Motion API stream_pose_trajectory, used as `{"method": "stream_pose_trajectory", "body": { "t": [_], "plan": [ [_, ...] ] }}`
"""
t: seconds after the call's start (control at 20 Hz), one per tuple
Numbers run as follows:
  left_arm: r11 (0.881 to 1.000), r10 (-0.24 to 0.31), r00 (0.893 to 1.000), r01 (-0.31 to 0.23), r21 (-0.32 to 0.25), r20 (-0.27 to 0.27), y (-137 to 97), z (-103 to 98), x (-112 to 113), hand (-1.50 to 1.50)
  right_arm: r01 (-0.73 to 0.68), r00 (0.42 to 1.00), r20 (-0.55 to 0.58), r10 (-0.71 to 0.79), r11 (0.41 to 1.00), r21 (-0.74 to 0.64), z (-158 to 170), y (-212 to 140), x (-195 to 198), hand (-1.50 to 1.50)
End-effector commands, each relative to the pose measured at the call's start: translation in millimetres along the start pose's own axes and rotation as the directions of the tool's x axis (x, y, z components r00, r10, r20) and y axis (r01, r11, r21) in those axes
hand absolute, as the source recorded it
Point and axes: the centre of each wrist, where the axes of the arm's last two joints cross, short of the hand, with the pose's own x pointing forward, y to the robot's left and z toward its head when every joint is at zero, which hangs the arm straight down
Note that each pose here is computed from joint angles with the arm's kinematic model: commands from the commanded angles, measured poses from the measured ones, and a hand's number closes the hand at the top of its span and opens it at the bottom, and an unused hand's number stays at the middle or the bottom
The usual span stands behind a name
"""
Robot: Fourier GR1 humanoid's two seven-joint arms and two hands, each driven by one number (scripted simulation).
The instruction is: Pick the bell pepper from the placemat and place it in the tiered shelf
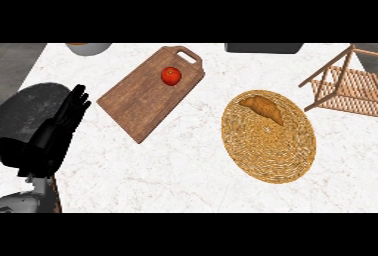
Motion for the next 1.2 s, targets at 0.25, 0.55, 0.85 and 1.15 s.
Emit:
{"method": "stream_pose_trajectory", "body": {
  "t": [0.25,0.55,0.85,1.15],
  "plan": [
    [1.000,-0.005,1.000,0.005,0.005,0.005,-2,17,10,0.00,-0.001,0.986,-0.165,0.002,1.000,0.007,-13,-31,0,-1.50],
    [1.000,-0.001,1.000,0.001,0.000,-0.013,-10,4,1,0.00,0.319,0.929,-0.139,-0.342,0.934,-0.163,-28,-76,17,-1.50],
    [1.000,-0.006,1.000,0.006,0.014,-0.015,-1,14,-13,0.00,0.502,0.803,-0.165,-0.572,0.799,-0.330,-24,-142,-18,-1.50],
    [0.999,0.006,1.000,-0.005,0.031,-0.027,0,7,-1,0.00,0.681,0.519,-0.258,-0.815,0.577,-0.451,-2,-180,-77,-1.50]
  ]
}}
